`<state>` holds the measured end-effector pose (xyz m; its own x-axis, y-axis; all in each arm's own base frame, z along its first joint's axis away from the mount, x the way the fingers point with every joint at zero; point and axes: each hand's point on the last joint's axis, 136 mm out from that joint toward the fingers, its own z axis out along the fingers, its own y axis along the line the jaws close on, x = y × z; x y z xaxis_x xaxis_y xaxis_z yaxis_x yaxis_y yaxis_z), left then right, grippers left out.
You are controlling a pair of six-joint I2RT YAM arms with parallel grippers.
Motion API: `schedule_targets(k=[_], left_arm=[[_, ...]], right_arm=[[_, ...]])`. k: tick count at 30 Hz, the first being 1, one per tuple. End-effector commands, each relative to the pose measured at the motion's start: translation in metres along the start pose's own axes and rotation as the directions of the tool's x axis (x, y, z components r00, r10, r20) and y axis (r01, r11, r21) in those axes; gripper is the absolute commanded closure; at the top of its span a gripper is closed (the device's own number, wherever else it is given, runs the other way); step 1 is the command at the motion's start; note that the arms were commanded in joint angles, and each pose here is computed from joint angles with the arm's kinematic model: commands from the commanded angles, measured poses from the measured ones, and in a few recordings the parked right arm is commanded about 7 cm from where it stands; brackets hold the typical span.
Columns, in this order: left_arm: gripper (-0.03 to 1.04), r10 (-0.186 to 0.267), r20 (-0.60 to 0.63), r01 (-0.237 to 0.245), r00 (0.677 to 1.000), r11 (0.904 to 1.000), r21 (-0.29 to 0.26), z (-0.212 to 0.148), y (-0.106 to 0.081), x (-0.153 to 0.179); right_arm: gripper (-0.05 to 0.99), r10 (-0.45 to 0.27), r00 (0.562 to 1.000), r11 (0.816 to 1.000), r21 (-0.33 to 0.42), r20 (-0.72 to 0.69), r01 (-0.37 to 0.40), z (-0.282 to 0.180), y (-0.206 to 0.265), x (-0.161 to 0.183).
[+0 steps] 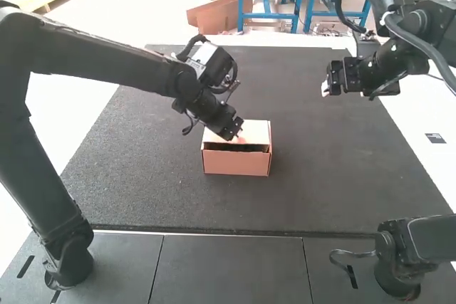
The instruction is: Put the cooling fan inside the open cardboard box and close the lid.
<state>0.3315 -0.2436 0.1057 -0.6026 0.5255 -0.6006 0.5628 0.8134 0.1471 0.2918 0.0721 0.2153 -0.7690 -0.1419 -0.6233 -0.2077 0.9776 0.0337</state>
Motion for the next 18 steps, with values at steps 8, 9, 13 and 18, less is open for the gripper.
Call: schedule_targets(k=[8,9,13,18], left_arm=[[0.04,0.076,-0.061,-0.074,0.995,0.9967,0.034,0.019,-0.027,0.049],[0.04,0.084,-0.064,-0.082,0.994,0.9960,0.034,0.019,-0.026,0.051],[0.04,0.076,-0.026,-0.075,0.997,0.9971,0.014,0.013,-0.015,0.032],[0.04,-0.023,0.156,0.030,0.988,0.9985,-0.046,-0.042,0.033,-0.051]], right_arm=[[0.04,0.031,0.999,0.999,-0.022,-0.015,-0.031,-0.012,0.002,0.019],[0.04,0.034,0.999,0.999,-0.021,-0.018,-0.034,-0.011,0.001,0.021],[0.04,0.039,0.999,0.999,-0.017,-0.024,-0.039,-0.010,-0.001,0.024],[0.04,0.038,0.999,0.999,-0.017,0.014,-0.037,-0.010,-0.001,0.015]])
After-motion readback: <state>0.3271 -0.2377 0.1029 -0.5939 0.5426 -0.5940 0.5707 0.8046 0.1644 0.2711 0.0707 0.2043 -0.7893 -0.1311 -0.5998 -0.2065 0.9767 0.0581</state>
